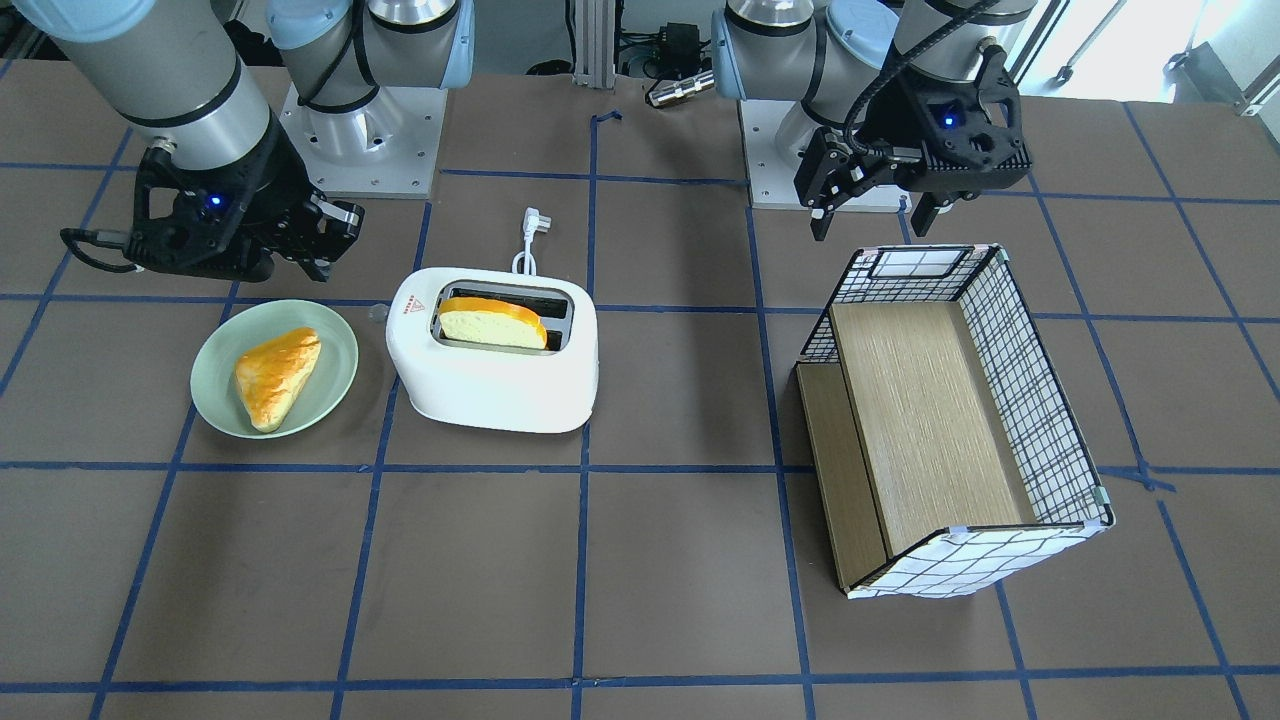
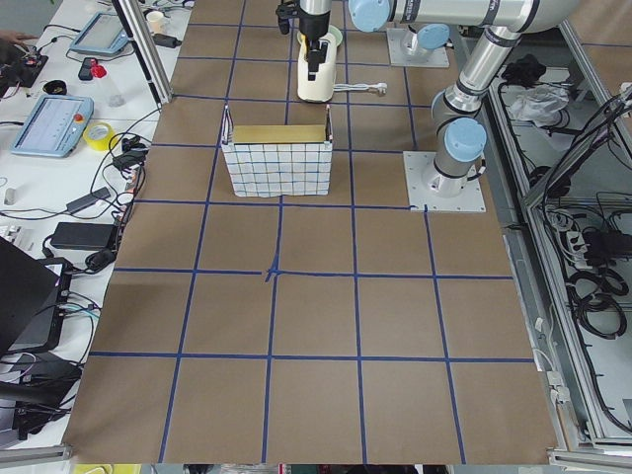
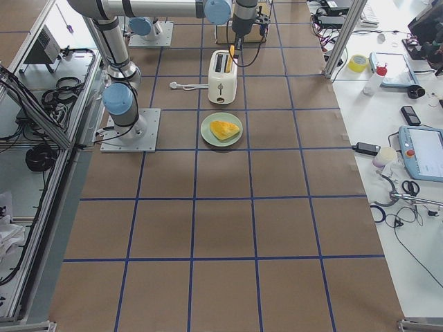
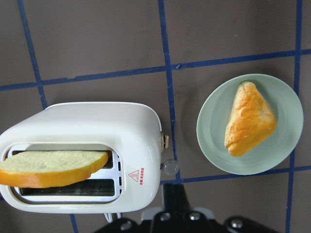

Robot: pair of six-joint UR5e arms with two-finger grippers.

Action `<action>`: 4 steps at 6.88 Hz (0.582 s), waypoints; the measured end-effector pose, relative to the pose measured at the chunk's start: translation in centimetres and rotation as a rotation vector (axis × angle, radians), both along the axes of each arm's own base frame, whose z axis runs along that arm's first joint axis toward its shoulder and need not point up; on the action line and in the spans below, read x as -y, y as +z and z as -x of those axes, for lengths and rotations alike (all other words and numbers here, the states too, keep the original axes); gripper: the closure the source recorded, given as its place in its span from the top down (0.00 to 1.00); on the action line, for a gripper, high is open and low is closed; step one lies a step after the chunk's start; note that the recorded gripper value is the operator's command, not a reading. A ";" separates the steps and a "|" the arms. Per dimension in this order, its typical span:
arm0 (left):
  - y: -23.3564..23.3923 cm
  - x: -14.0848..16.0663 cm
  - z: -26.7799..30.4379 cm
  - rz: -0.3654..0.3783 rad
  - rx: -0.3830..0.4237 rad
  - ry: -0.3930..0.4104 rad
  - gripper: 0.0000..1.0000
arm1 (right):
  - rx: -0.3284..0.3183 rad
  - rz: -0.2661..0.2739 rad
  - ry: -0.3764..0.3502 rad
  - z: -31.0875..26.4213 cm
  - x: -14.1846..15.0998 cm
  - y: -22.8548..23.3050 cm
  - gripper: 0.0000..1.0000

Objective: Press toaster with right arm
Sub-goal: 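Lower the right gripper beside the toaster, above the lever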

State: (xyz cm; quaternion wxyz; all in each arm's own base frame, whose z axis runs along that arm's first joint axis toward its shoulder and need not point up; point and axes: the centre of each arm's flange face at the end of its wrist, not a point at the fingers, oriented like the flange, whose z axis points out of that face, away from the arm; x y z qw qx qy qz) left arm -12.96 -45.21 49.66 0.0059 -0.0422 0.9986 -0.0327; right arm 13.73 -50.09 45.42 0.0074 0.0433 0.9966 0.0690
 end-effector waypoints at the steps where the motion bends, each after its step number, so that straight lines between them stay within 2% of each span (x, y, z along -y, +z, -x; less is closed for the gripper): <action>1: 0.0 0.0 0.0 0.000 0.000 0.000 1.00 | 0.010 -0.035 0.026 0.1 -0.5 -2.4 0.00; 2: 0.0 0.0 0.0 0.000 0.000 0.000 1.00 | 0.030 -0.062 0.032 0.3 -1.0 -4.6 0.00; 4: 0.0 0.0 0.0 0.000 0.000 0.000 1.00 | 0.150 -0.128 0.027 2.1 -1.9 -9.0 0.00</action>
